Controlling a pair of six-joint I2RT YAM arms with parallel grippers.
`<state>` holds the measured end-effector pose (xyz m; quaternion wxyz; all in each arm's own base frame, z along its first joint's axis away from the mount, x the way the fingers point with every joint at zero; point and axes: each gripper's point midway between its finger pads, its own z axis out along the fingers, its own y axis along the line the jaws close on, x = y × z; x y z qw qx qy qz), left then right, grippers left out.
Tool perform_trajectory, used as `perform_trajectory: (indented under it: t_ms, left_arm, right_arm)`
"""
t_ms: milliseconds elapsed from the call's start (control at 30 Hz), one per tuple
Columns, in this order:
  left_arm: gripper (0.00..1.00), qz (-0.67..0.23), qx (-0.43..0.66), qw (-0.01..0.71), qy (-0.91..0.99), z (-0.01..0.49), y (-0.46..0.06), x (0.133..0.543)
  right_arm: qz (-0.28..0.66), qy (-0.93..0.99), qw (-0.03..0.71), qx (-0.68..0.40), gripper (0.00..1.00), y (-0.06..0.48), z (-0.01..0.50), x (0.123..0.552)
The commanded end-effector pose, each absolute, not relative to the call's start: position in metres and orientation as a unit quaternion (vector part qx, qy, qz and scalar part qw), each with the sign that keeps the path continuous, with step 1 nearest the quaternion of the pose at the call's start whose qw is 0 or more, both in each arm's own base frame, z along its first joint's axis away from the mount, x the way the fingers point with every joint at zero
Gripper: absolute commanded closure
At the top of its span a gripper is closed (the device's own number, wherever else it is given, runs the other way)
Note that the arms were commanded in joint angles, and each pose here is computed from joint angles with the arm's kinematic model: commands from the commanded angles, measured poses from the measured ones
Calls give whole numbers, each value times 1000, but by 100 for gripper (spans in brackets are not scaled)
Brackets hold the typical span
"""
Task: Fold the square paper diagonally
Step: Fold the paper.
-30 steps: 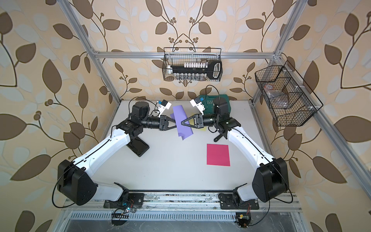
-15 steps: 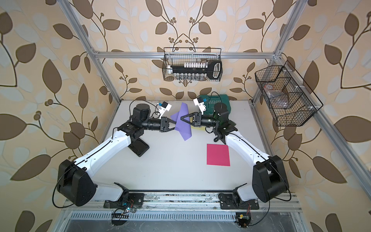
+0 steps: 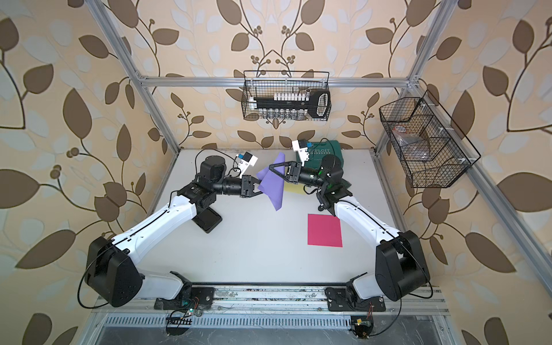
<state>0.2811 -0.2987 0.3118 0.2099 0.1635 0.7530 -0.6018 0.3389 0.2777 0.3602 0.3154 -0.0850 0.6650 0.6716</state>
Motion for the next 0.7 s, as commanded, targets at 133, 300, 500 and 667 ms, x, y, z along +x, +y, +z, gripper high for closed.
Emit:
perform_trajectory:
  t_ms: [133,300,500,667]
  left_arm:
    - [93,-611,180,230,736,327,-304,273]
    - [92,-614,181,227,734,327,-309,270]
    - [91,-616,181,221,734,324,-314,268]
    - [91,-618,186,220,731,325,-319,267]
  right_arm:
    - [667,654,351,-67,78,271,369,338]
    - [663,654,359,-63,78,270,371,340]
    - [658,652,374,-57,79,269,375,340]
    - [652,650,388,-49,79,266,377,341]
